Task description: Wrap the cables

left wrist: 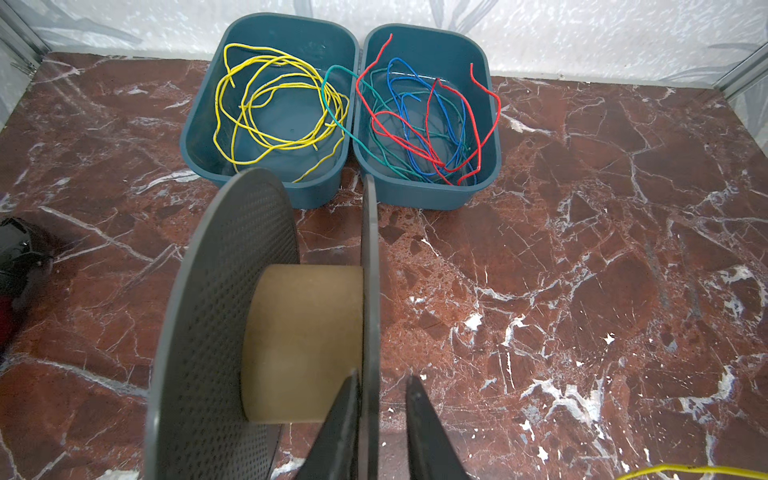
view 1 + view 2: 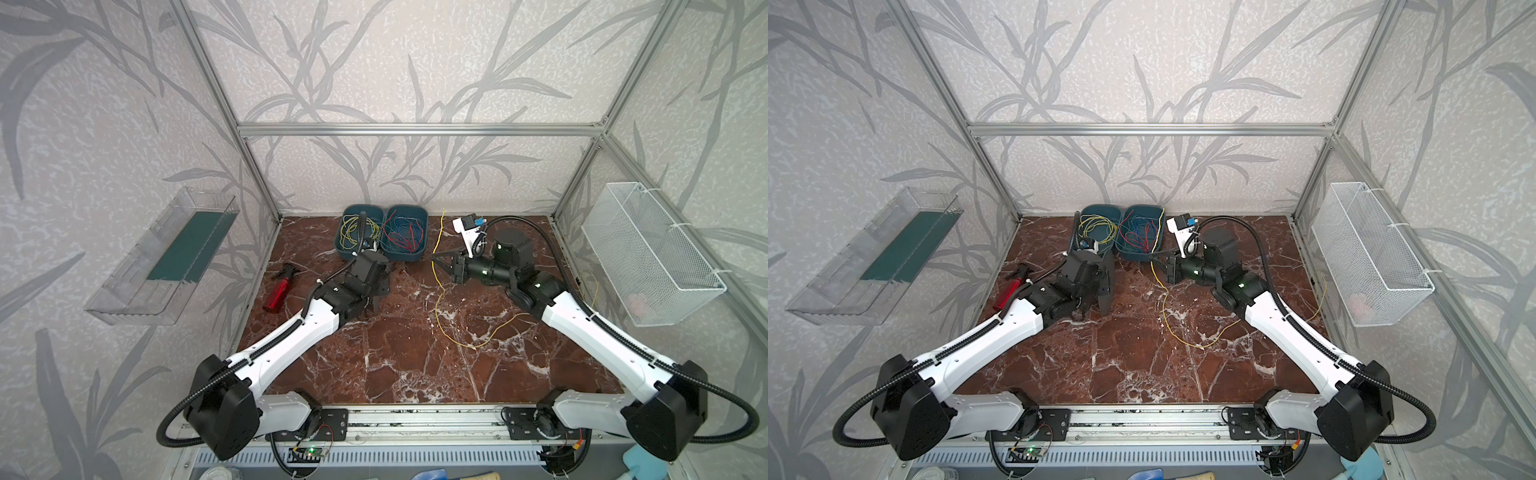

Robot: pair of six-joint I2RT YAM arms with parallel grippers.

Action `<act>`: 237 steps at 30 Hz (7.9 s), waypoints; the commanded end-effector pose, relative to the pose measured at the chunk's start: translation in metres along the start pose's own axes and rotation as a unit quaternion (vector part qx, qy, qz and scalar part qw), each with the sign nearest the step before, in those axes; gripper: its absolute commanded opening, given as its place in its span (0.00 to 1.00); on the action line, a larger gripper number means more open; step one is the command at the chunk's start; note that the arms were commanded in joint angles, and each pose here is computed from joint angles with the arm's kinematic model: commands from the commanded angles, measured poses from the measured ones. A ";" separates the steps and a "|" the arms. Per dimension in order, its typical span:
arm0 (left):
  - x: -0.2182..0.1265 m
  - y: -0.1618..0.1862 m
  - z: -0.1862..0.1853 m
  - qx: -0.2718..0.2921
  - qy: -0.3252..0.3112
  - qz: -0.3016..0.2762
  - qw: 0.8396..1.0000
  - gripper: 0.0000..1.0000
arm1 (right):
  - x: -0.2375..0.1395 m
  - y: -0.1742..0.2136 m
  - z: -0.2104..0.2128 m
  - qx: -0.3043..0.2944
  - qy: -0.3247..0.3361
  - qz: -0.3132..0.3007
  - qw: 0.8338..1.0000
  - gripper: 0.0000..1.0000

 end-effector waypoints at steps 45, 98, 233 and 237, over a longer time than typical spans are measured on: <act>-0.062 -0.138 -0.066 0.047 0.313 -0.125 0.940 0.00 | 0.038 0.032 0.013 0.018 -0.047 0.050 0.997 0.00; -0.096 -0.098 0.001 -0.134 0.196 -0.544 0.805 0.00 | 0.068 0.021 -0.009 0.510 -0.175 -0.124 0.833 0.23; 0.017 -0.005 0.061 0.046 0.060 0.164 0.984 0.12 | 0.134 -0.006 0.016 -0.165 0.031 0.146 0.975 0.00; 0.017 -0.008 0.054 0.065 0.061 0.165 0.982 0.00 | 0.128 -0.008 0.019 -0.173 0.034 0.141 0.974 0.00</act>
Point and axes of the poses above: each gripper's point midway between its finger pads, its own x axis out along the fingers, its own z axis along the line the jaws close on, y = z × x, the point moved 8 cm from there along -x, back along the fingers, and after that the axes turned 12 degrees about x, right-handed, at the moved point
